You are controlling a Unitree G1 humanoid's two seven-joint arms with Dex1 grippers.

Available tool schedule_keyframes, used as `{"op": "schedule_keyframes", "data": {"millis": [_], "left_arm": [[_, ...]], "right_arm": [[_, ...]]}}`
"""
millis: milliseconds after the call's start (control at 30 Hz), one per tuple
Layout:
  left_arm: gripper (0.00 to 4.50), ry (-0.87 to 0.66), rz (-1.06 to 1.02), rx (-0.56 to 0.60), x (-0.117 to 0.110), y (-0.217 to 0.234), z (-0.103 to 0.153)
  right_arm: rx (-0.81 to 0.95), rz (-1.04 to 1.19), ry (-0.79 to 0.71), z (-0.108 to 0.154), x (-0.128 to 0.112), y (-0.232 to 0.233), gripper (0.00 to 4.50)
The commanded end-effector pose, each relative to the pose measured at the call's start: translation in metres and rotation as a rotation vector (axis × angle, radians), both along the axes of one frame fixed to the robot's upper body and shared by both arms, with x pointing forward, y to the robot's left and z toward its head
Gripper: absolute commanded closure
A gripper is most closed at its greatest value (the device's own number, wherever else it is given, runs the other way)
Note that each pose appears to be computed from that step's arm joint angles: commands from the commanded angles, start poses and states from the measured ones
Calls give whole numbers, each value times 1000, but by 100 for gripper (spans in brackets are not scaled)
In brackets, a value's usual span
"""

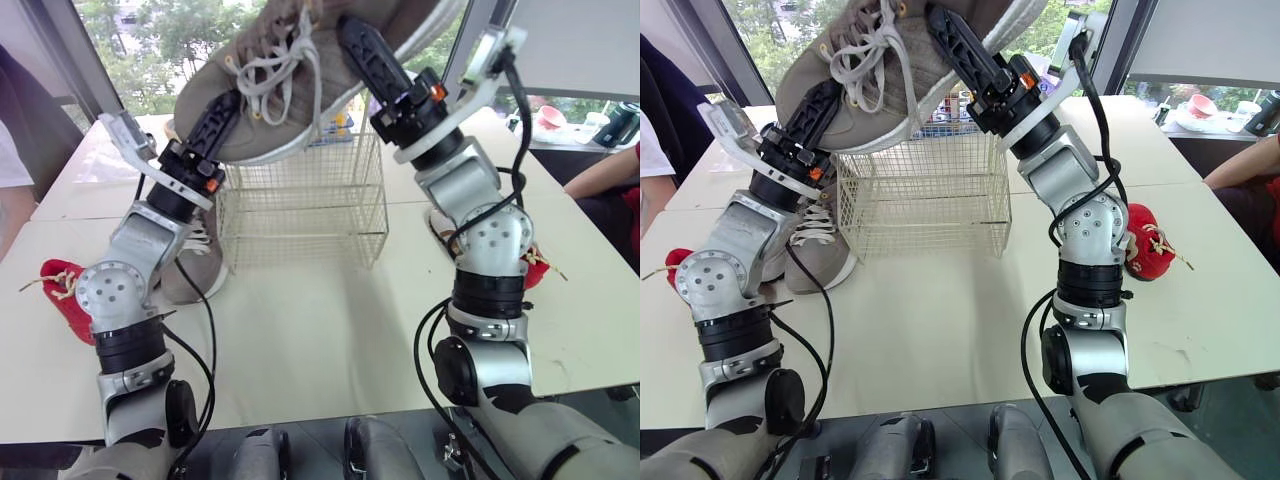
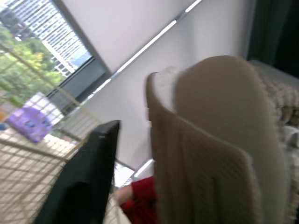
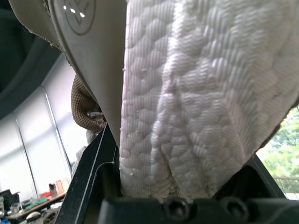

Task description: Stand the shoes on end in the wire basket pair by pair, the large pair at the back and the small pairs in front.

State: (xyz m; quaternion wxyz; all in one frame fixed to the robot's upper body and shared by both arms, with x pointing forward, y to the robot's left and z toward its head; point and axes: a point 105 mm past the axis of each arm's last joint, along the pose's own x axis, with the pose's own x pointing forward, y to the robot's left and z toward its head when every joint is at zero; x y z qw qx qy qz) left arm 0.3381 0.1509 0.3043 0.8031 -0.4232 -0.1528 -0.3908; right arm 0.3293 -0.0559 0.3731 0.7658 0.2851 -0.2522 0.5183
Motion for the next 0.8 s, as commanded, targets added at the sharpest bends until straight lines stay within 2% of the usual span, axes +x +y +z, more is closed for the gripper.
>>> {"op": "schedule_keyframes", "data": {"millis": [33, 100, 200, 367, 467, 600, 700, 800], "left_arm": [[12, -52, 34, 238, -14, -16, 5], [12, -87, 65, 373, -23, -21, 3], [12, -107, 118, 492, -32, -21, 0], [12, -104, 170, 603, -52, -16, -10], [12, -89, 160, 646, -65, -12, -20], [12, -19, 173, 713, -80, 3, -47], [12, 3, 192, 710, -86, 8, -52], [12, 10, 233, 677, -87, 12, -50]], "right_arm": [[41, 62, -240, 58, -36, -7, 274], [32, 20, -294, 75, -31, -20, 274], [-16, -64, -383, 95, -23, -38, 274], [-222, -253, -525, 115, 9, -59, 274], [-371, -310, -595, 112, 22, -54, 274], [-569, -337, -673, 97, 33, -40, 274], [-664, -308, -691, 86, 37, -31, 274], [-811, -344, -700, 63, 50, -23, 274]]}}
